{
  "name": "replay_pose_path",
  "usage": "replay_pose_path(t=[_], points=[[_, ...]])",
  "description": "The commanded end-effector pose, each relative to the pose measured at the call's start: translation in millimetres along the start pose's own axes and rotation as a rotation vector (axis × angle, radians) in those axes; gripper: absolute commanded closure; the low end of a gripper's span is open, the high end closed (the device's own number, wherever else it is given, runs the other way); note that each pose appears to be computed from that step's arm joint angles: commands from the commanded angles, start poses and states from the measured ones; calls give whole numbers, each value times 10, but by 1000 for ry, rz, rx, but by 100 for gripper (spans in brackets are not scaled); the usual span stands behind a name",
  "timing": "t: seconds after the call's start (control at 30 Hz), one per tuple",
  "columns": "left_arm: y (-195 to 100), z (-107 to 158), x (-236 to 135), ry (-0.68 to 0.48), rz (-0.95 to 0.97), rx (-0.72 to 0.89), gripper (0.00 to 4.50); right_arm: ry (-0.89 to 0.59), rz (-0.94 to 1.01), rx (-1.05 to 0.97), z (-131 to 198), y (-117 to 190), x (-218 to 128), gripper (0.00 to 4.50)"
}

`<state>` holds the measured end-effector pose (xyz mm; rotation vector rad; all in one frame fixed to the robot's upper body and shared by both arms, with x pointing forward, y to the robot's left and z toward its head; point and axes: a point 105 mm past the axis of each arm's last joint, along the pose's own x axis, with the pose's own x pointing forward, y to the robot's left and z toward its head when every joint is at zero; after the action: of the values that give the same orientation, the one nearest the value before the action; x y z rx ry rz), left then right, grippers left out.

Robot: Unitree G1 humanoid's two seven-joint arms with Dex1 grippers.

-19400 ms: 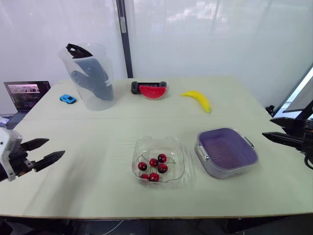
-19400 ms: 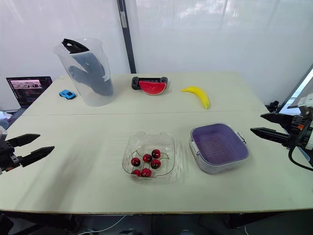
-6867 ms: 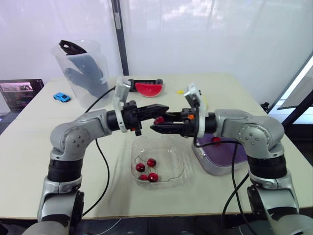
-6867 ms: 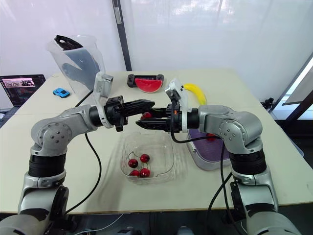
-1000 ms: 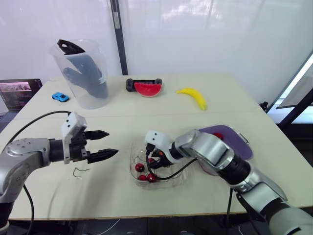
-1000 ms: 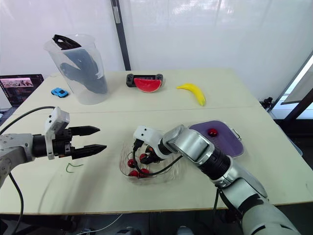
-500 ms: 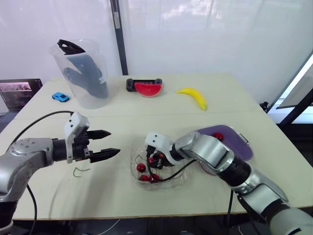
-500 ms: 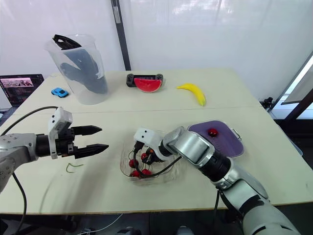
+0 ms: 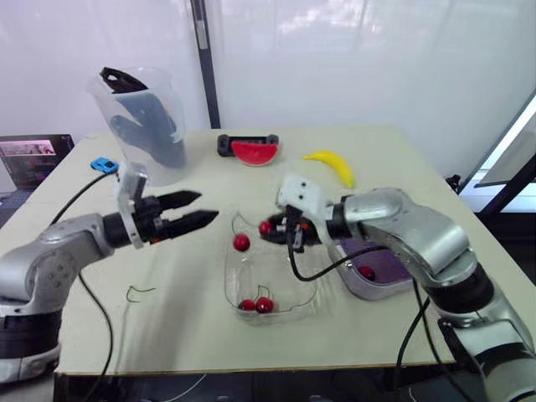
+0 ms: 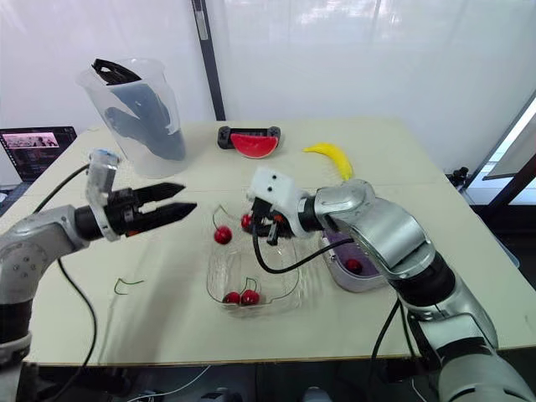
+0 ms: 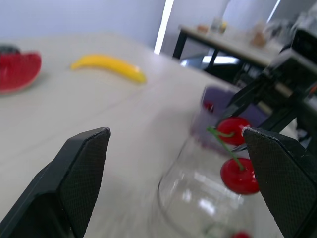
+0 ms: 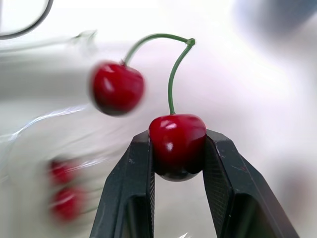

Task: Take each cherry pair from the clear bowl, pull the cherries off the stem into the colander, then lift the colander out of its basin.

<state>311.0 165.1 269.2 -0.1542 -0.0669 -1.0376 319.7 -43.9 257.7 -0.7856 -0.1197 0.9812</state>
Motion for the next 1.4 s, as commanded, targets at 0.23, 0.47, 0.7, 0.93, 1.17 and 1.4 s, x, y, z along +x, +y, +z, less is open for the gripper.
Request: replay_pose_path(t=[0.23, 0.47, 0.7, 0.93, 1.17, 1.4], points=[[-92, 314, 309, -34, -86, 7, 0, -58, -450, -703, 188, -366, -53, 338], [-66, 418, 521, -51, -85, -3, 0, -102, -546, -780, 274, -408, -98, 338], [-108, 403, 657, -36, -106, 12, 0, -131, -531, -760, 299, -351, -70, 338], [-164, 447, 710, -41, -132, 16, 175, -134, -510, -752, 291, -314, -44, 342], [-186, 393, 706, -11, -146, 24, 175, -146, -499, -744, 308, -306, -49, 342], [-205, 425, 723, -12, -158, 7, 266, -143, -493, -751, 310, -315, -53, 342]])
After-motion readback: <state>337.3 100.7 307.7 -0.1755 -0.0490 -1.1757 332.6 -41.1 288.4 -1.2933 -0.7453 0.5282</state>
